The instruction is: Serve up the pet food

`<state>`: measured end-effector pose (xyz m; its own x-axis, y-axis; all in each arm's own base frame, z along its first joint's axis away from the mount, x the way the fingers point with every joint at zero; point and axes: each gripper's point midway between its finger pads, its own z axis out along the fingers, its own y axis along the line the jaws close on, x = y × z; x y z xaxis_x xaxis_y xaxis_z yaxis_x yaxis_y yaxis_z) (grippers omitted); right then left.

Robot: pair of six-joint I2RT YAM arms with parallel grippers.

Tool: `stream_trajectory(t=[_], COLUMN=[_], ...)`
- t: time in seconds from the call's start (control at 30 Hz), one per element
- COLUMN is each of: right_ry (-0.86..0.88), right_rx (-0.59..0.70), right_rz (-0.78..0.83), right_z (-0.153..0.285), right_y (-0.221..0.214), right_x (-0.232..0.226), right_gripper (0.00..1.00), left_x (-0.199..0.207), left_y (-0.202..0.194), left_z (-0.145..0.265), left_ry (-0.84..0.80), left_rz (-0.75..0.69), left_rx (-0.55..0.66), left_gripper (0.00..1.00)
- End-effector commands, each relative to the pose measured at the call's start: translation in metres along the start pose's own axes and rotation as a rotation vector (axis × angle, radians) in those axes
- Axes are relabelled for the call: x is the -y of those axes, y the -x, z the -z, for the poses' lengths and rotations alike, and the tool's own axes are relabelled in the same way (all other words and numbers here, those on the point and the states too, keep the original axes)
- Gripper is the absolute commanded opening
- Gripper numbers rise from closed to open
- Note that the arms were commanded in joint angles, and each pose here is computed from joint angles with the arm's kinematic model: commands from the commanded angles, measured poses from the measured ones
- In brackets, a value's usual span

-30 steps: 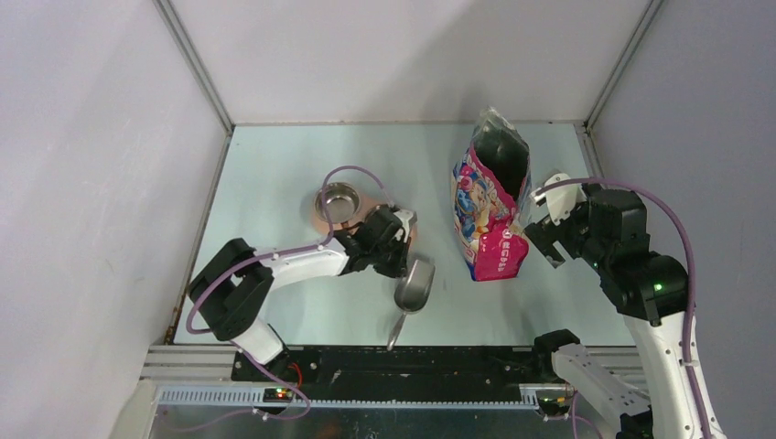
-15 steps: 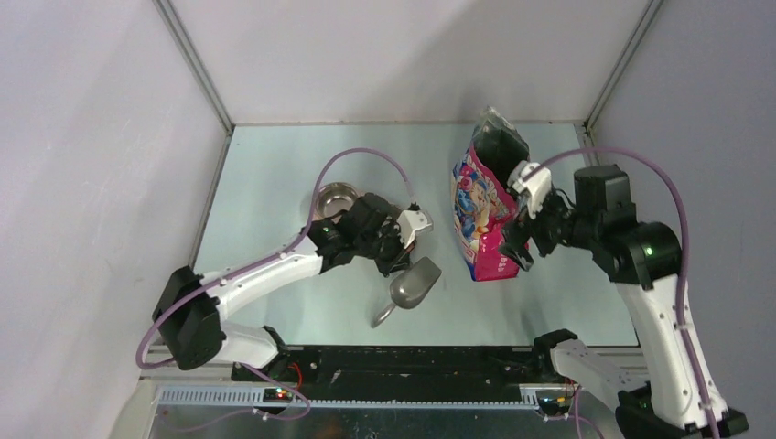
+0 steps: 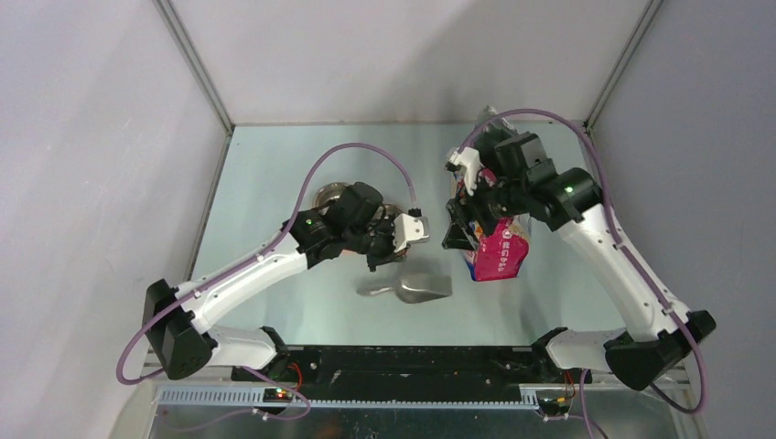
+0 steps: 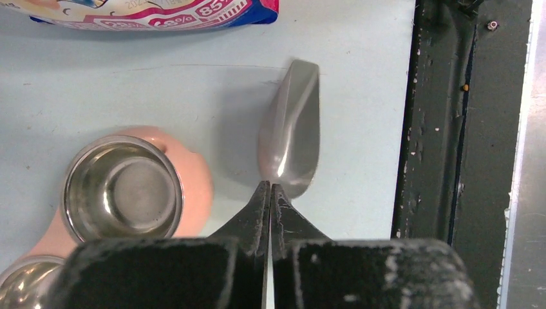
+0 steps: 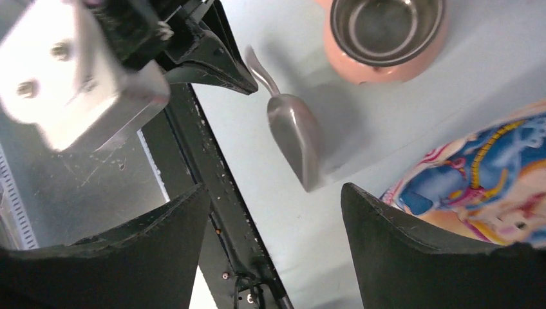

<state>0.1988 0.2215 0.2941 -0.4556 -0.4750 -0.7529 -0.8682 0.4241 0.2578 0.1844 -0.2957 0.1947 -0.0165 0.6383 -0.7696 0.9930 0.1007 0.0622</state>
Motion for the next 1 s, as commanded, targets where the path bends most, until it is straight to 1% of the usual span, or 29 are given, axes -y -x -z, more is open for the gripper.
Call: stream_trajectory(t=[0.0, 0.03, 0.17, 0.2, 0.23, 0.27, 0.3, 0.37, 0.5, 0.67, 0.73, 0.83, 0.97], right_ry=[0.037, 0.037, 0.011, 0.001, 0.001, -0.013, -0.031, -0.064, -0.136, -0.182, -0.192, -0.187, -0.189], right_rx=[-0.031, -0.047, -0.075, -0.067, -0.055, -0.041, -0.02, 0.004, 0.015, -0.006, -0.014, -0.011, 0.003], right_rz=[-0.006, 0.003, 0.001, -0.007, -0.008, -0.021, -0.033, -0.054, -0.048, 0.021, 0.027, 0.018, 0.007], right_z=[-0.022, -0.027, -0.028, -0.024, -0.018, -0.012, -0.004, 0.007, 0.02, 0.027, 0.027, 0.027, 0.028], right_y=[-0.006, -0.013, -0.03, -0.03, -0.03, -0.03, -0.029, -0.032, -0.045, -0.067, -0.074, -0.077, -0.076], right_x=[-0.004, -0.002, 0.004, 0.007, 0.005, 0.009, 0.012, 0.017, 0.025, 0.027, 0.028, 0.027, 0.028], right_gripper=[0.77, 0.77, 0.77, 0.77, 0.78, 0.78, 0.79, 0.79, 0.8, 0.81, 0.81, 0.82, 0.82], left_x=[0.004, 0.003, 0.0, 0.0, 0.0, 0.001, -0.001, 0.002, 0.0, 0.005, 0.008, 0.01, 0.011], left_y=[0.015, 0.015, -0.015, -0.025, -0.029, -0.038, -0.037, -0.053, -0.072, -0.081, -0.084, -0.093, -0.104], left_z=[0.005, 0.002, -0.02, -0.023, -0.025, -0.028, -0.029, -0.036, -0.049, -0.063, -0.069, -0.08, -0.093], left_ry=[-0.017, -0.016, -0.024, -0.022, -0.02, -0.017, 0.0, 0.006, 0.017, -0.024, -0.045, -0.068, -0.065], left_rz=[-0.025, -0.02, -0.017, -0.012, -0.013, -0.003, 0.006, 0.033, 0.076, 0.09, 0.13, 0.19, 0.223], left_rx=[0.062, 0.065, -0.016, -0.041, -0.047, -0.064, -0.047, -0.069, -0.118, -0.115, -0.136, -0.173, -0.172], left_gripper=[0.0, 0.0, 0.0, 0.05, 0.23, 0.31, 0.43, 0.53, 0.58, 0.61, 0.62, 0.65, 0.67])
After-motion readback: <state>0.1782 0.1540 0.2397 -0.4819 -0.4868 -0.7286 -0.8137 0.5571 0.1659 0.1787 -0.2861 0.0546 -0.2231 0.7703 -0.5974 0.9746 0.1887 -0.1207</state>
